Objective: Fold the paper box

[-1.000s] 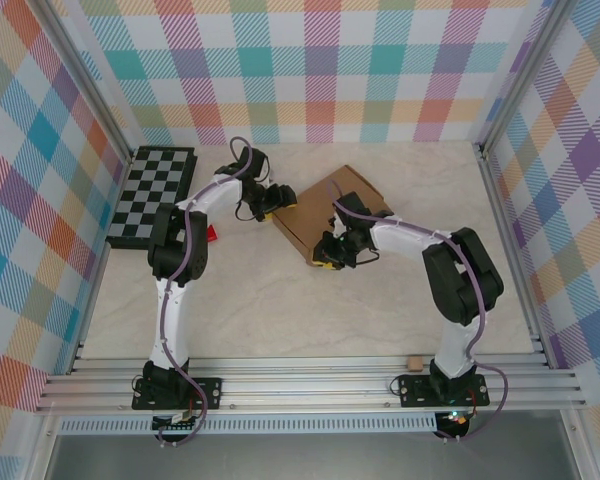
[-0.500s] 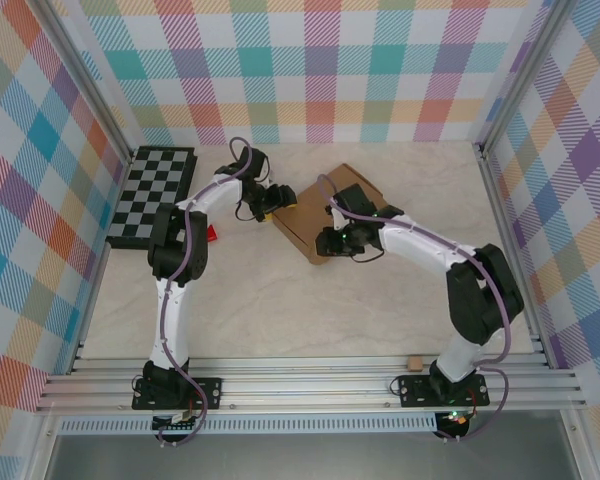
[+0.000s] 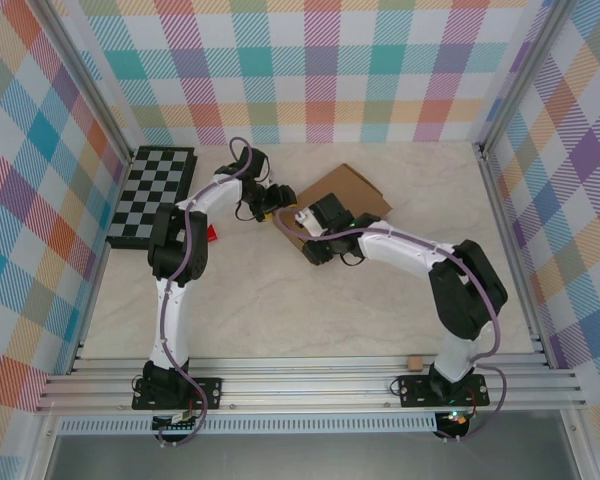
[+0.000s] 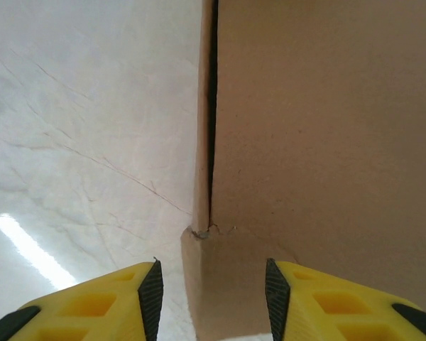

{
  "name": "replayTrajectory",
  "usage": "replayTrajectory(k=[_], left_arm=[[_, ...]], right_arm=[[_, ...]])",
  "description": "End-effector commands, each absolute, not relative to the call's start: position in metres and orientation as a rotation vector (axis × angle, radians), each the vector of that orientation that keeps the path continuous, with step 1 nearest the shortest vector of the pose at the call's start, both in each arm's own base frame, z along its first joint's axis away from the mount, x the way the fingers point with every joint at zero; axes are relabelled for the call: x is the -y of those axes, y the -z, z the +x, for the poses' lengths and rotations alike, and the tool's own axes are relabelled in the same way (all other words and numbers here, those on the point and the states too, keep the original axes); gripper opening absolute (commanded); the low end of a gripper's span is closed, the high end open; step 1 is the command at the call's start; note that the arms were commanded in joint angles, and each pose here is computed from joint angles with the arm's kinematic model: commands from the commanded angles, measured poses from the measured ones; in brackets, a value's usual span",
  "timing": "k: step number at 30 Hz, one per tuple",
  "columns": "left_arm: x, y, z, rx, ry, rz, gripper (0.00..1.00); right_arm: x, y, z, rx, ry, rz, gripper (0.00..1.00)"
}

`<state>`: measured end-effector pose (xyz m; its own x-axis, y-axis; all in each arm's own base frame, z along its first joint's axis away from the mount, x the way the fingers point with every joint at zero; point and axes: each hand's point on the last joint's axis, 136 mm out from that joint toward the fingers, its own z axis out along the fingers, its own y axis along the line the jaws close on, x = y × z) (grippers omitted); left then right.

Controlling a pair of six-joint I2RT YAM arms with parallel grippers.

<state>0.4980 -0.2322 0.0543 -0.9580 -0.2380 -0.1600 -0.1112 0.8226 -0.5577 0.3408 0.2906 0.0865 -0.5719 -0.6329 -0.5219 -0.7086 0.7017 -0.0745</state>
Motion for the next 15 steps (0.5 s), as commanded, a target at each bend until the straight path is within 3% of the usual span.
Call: replayTrajectory(k=[1, 15], left_arm=[[0.218, -0.024, 0.472, -2.928, 0.705, -0.324, 0.72], [0.220, -0.024, 0.471, -2.925, 0.730, -0.326, 0.72]], right_arm=[[-0.290, -0.078, 0.348, -2.341, -0.070, -1.091, 0.45], [-0.273, -0.051, 0.336, -2.388, 0.035, -1.083, 0.46]])
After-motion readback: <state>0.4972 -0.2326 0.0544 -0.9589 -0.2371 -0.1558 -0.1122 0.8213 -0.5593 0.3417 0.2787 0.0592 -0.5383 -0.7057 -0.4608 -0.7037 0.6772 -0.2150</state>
